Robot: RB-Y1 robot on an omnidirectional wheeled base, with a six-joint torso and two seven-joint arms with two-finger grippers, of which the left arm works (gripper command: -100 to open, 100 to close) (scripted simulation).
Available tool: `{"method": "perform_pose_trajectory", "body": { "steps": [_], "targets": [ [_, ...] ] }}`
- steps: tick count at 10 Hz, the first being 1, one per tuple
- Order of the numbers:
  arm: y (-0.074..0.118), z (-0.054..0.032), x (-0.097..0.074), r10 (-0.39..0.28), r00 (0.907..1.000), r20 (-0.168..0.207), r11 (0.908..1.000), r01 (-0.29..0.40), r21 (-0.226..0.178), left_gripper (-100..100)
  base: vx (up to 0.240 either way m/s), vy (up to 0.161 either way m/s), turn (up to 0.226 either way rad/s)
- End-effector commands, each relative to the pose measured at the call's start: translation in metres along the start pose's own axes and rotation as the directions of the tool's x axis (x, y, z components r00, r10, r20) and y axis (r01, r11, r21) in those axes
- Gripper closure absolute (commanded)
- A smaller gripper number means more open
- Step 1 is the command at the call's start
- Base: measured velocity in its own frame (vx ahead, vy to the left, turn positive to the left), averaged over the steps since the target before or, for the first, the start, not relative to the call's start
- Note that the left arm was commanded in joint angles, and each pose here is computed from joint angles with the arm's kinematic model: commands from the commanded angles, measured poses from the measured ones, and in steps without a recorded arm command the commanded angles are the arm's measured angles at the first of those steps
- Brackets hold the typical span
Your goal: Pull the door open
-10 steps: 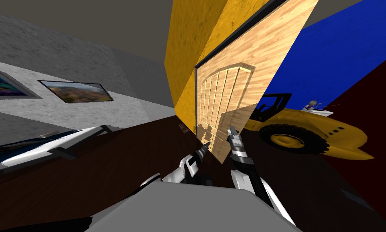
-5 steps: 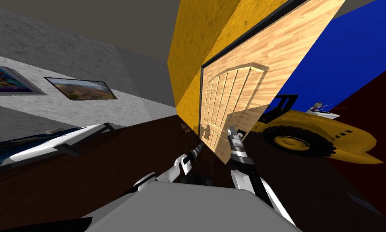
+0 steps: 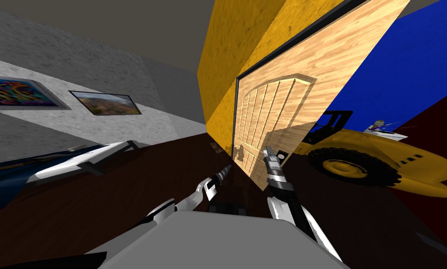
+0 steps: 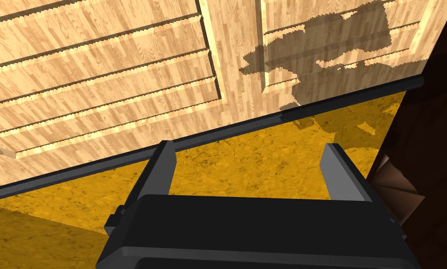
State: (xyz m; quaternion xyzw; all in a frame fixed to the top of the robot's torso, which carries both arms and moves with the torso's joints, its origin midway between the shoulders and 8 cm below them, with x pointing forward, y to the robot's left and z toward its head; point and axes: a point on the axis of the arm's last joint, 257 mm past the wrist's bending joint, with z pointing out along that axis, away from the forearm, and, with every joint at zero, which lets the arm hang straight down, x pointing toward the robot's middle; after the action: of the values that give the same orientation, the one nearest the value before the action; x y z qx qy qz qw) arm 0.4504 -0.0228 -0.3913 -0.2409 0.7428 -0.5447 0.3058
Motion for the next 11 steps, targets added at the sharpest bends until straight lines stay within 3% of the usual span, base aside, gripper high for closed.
{"method": "perform_pose_trajectory", "body": {
  "steps": [1, 6, 11],
  "targets": [
    [-0.001, 0.002, -0.002, 0.005, 1.0, 0.004, 1.0, -0.005, 0.003, -100, 0.016, -0.185, 0.077],
    [-0.034, 0.0217, 0.033, -0.04, 0.9988, -0.028, 0.997, 0.042, 0.065, -100, 0.049, -0.188, 0.002],
    [-0.082, 0.0437, 0.079, -0.102, 0.9918, -0.077, 0.9835, 0.112, 0.142, -100, 0.031, -0.207, -0.029]
  ]
}}
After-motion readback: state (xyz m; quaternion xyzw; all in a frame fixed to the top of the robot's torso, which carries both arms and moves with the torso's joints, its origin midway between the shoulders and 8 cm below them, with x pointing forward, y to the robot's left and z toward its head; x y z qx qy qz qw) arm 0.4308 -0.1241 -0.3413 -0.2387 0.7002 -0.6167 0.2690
